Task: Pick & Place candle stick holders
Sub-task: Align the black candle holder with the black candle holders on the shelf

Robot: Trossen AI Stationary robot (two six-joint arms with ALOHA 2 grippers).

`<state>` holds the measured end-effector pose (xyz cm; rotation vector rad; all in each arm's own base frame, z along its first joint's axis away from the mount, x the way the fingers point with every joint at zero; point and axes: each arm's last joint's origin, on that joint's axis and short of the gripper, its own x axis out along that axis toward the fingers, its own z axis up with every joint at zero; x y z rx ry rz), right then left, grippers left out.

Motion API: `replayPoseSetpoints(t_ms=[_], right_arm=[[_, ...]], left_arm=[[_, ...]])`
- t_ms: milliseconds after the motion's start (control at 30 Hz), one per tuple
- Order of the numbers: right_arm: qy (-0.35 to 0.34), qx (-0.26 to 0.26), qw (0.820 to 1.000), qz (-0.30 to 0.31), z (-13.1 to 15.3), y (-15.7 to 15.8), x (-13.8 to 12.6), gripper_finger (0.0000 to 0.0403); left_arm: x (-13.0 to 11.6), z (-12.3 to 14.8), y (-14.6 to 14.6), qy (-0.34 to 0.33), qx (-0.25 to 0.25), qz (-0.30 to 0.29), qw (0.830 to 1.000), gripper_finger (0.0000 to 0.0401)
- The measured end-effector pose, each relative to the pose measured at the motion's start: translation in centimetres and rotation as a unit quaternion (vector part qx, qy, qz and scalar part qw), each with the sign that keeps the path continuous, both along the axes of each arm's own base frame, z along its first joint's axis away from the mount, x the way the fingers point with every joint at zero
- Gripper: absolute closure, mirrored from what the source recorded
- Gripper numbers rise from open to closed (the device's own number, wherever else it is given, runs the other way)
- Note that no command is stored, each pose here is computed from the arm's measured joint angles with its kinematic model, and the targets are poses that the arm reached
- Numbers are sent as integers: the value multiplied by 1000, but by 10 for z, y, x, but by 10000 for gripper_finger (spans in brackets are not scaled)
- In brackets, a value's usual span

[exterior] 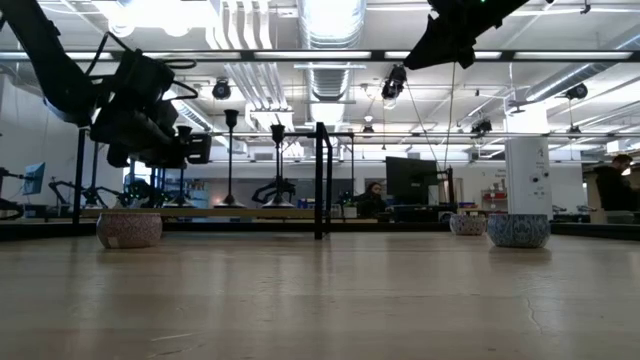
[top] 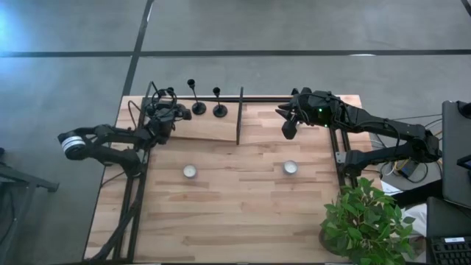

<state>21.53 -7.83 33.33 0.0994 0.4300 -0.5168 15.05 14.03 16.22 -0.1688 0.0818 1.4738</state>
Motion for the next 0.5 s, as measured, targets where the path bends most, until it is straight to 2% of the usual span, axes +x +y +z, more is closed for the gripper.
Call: replayPoseSetpoints(t_ms=[267, 500], right_arm=[[0, 0, 1000, 0, 0, 0, 0, 315], [0, 0, 1000, 0, 0, 0, 0, 313]], left_arm=[[-1, 2, -1, 15, 2, -5, 1000, 387], [-2, 1, -1, 24, 4, 15, 1000, 387]])
